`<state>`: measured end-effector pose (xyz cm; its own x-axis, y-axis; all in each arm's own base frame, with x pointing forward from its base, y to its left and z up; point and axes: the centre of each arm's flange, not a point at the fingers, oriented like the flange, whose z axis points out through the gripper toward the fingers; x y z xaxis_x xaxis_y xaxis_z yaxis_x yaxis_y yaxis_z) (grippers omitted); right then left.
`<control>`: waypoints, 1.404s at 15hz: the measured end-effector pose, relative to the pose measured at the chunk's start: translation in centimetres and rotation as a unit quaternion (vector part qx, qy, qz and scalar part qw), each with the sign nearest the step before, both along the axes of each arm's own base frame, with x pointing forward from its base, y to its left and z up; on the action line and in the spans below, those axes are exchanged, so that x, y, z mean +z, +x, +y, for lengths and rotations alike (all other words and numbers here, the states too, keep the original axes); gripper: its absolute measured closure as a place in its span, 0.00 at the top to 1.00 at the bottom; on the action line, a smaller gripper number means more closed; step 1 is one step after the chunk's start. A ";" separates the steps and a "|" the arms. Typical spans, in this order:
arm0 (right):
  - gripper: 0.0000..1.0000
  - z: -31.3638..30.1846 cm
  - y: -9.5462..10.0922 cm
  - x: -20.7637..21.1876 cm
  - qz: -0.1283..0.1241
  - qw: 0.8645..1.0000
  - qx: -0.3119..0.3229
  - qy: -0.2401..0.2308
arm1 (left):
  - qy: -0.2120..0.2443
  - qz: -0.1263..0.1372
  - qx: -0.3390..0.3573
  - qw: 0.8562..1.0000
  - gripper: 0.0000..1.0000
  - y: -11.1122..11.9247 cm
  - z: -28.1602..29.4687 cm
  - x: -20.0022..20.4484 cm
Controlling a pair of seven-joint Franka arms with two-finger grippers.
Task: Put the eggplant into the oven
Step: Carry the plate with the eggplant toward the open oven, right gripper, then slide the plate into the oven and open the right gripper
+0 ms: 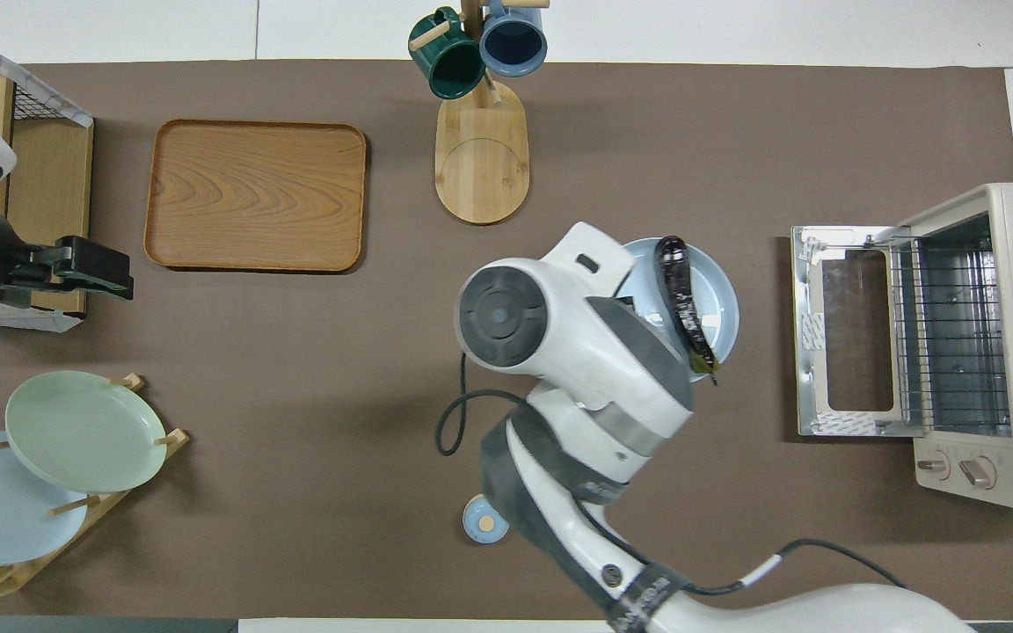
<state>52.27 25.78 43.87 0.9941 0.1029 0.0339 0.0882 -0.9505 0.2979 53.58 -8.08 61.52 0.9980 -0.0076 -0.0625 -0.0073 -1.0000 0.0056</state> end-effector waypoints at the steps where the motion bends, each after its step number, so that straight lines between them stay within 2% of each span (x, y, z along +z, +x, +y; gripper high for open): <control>1: 0.02 -2.5 -0.4 0.4 0.008 1.000 0.005 -0.003 | 0.000 0.000 0.000 1.000 1.00 0.0 0.0 0.0; 4: 0.02 -8.6 -1.4 0.4 0.027 1.000 0.013 -0.007 | 0.000 0.002 0.001 1.000 1.00 0.0 0.0 0.0; 7: 0.02 -14.0 -1.7 -0.8 0.030 0.999 0.030 0.024 | 0.001 0.010 0.001 1.000 1.00 -0.2 0.0 -0.2; 11: 0.02 -21.5 -2.3 -3.2 0.055 0.996 0.046 0.051 | 0.004 0.026 0.001 1.000 1.00 -0.6 0.1 -0.4; 17: 0.02 -23.9 -4.5 -4.9 0.054 0.994 0.085 0.052 | 0.005 0.033 0.001 0.999 1.00 -0.8 0.1 -0.5; 21: 0.02 -26.5 -4.8 -4.5 0.061 0.991 0.112 0.050 | 0.005 0.034 0.002 0.999 1.00 -0.8 0.2 -0.6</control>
<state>47.48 -0.71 39.37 0.9440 0.3236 -0.0647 0.3300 -0.9274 0.1762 52.82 -7.88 60.97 0.9915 -0.0034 -0.1298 -0.0039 -1.0000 -0.0036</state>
